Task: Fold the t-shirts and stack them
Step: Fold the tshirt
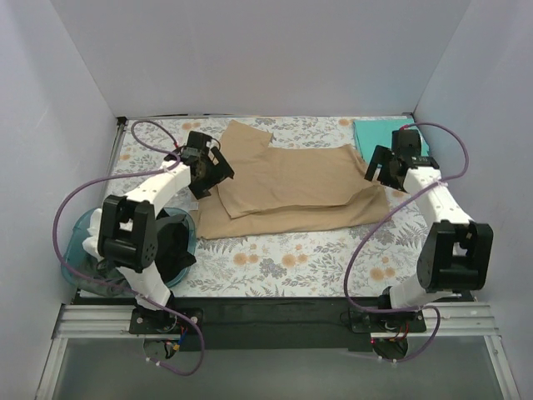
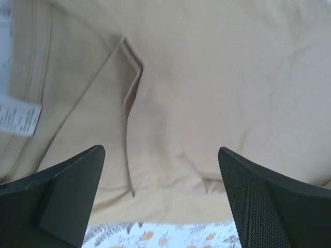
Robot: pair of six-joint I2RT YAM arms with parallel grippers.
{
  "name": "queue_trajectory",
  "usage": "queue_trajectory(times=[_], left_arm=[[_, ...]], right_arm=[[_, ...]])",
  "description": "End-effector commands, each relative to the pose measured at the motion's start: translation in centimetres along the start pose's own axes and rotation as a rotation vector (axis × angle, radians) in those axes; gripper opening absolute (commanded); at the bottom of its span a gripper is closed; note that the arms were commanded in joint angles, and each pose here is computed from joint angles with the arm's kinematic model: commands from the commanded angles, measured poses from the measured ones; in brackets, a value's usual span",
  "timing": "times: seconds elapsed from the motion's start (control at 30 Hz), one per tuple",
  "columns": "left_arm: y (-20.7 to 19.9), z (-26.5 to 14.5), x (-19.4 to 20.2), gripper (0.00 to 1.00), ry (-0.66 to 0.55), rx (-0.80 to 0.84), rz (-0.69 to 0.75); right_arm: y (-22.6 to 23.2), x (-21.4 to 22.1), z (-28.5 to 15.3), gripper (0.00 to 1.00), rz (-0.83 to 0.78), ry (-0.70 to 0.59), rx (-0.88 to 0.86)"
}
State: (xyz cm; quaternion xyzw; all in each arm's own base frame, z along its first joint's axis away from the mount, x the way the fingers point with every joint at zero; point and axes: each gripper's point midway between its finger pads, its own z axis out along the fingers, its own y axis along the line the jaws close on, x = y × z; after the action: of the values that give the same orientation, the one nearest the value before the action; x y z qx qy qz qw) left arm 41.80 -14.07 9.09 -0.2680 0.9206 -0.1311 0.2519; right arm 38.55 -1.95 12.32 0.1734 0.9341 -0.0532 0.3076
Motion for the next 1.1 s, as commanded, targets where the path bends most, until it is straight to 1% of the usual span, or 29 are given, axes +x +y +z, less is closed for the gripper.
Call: queue_trajectory(times=[0.0,0.03,0.1,0.13,0.17,0.23,0.3,0.43,0.5,0.6,0.7,0.73,0.8,0.87,0.93,0.97,1.03,1.07], left_arm=[[-0.7,-3.6,2.2,0.91,-0.005,0.089,-0.003],[0.2,-4.1,3.6,0.92,0.012,0.087,-0.007],[0.7,-4.5,5.1,0.92,0.018,0.098,-0.009],[1.5,-4.7,6.1,0.92,0.026,0.094,-0.013],[1.1,-4.9,6.7,0.93,0.047,0.128,-0.015],[1.2,-4.9,7.9,0.93,0.061,0.135,-0.008],[1.6,-4.3,8.9,0.93,0.083,0.129,-0.009],[1.4,-3.0,9.2,0.93,0.108,0.122,0.000],[0.9,-2.5,9.1,0.92,0.113,0.122,0.006],[0.6,-2.1,9.1,0.86,0.116,0.126,0.007],[0.7,-1.6,9.2,0.83,0.118,0.118,0.012],[0.8,-1.3,9.3,0.79,0.124,0.115,0.009],[0.7,-0.9,9.4,0.75,0.129,0.114,0.015],[0.7,-0.2,9.4,0.68,0.134,0.104,0.013],[0.4,0.1,9.3,0.65,0.135,0.106,0.014],[0.1,0.2,9.2,0.56,0.135,0.114,0.014],[-0.3,0.4,9.0,0.48,0.135,0.122,0.014],[-0.7,0.4,8.8,0.39,0.130,0.130,0.014]], right_arm=[[3.2,2.7,-1.6,0.98,-0.032,-0.015,-0.250],[5.4,2.7,-3.0,0.98,-0.047,-0.049,-0.394],[6.8,4.9,-3.2,0.98,-0.077,-0.035,-0.487],[8.0,5.3,-3.9,0.98,-0.101,-0.035,-0.557],[9.0,5.6,-4.3,0.98,-0.130,-0.048,-0.597],[9.8,6.6,-3.9,0.98,-0.138,-0.015,-0.617],[10.9,7.1,-3.7,0.98,-0.155,-0.012,-0.637],[13.2,7.4,-3.1,0.98,-0.181,0.005,-0.680],[14.0,7.3,-2.4,0.98,-0.179,0.031,-0.687],[14.1,7.7,-1.3,0.98,-0.158,0.062,-0.654],[13.6,8.0,-1.1,0.98,-0.158,0.057,-0.621],[13.4,7.9,-1.3,0.98,-0.159,0.045,-0.614],[13.0,8.2,-1.5,0.98,-0.159,0.038,-0.605],[12.5,7.7,-2.5,0.98,-0.153,0.003,-0.599],[11.8,7.9,-3.2,0.98,-0.146,-0.022,-0.591],[11.6,8.2,-3.5,0.98,-0.144,-0.025,-0.589],[10.8,9.1,-4.0,0.98,-0.140,-0.032,-0.584],[10.5,9.5,-4.1,0.98,-0.137,-0.030,-0.580]])
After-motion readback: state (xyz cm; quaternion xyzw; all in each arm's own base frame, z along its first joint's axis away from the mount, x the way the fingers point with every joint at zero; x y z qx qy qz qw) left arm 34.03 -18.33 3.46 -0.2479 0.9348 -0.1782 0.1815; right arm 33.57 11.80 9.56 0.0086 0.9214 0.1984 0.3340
